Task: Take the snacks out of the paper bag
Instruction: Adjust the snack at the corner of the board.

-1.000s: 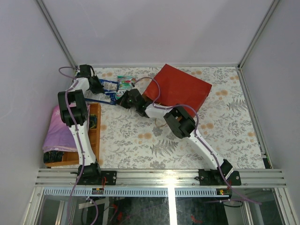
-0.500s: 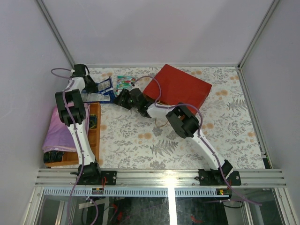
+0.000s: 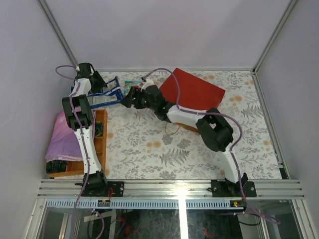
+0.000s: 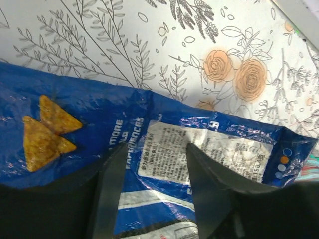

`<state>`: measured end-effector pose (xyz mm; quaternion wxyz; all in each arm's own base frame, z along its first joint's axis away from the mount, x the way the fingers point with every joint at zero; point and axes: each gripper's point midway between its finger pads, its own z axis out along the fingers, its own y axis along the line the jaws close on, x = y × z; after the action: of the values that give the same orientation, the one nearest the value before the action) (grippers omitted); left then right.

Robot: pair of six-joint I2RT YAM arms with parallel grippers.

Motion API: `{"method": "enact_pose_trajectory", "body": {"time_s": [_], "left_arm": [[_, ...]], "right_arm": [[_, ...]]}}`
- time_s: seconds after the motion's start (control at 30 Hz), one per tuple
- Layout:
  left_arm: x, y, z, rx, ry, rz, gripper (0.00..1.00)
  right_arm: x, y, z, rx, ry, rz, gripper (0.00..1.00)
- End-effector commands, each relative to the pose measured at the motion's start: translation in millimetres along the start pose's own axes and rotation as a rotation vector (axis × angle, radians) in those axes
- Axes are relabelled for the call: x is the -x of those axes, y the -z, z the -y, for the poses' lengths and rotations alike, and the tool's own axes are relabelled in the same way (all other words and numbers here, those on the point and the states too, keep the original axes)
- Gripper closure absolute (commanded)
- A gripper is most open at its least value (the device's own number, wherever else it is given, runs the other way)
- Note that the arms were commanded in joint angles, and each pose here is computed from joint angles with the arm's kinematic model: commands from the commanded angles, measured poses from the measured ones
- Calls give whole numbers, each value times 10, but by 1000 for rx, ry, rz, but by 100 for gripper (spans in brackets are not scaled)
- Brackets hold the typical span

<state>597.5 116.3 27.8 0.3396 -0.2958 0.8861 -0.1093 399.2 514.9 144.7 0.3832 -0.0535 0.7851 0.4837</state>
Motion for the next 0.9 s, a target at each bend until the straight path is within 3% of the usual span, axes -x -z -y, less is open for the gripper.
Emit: {"method": "enact_pose_trajectory", "body": {"time_s": [0.0, 0.1, 0.13, 0.3, 0.4, 0.5, 0.67, 0.87], "left_arm": [[125, 257, 110, 30, -64, 45, 38], [244, 693, 133, 78, -79, 159, 2], [314, 869, 127, 91, -75, 202, 0], [408, 1550, 10, 200, -52, 305, 0], [199, 1620, -196, 292, -21, 264, 0], [-92, 1537, -296, 331, -44, 205, 0], [-422, 1308, -285, 357, -161, 106, 0], [-496, 1306, -365, 425, -224, 29, 0]], "right_arm": [[625, 590, -846, 180, 171, 130, 14], [878, 1046, -1124, 213, 217, 199, 5], [938, 1199, -1163, 214, 229, 215, 4], [1418, 2062, -914, 79, 246, 378, 1], [1818, 2673, -487, 3, 132, 531, 1], [1931, 3050, -320, -98, 164, 638, 1], [1961, 3101, -317, -132, 198, 632, 1], [1878, 2917, -246, -130, 204, 569, 0]]}}
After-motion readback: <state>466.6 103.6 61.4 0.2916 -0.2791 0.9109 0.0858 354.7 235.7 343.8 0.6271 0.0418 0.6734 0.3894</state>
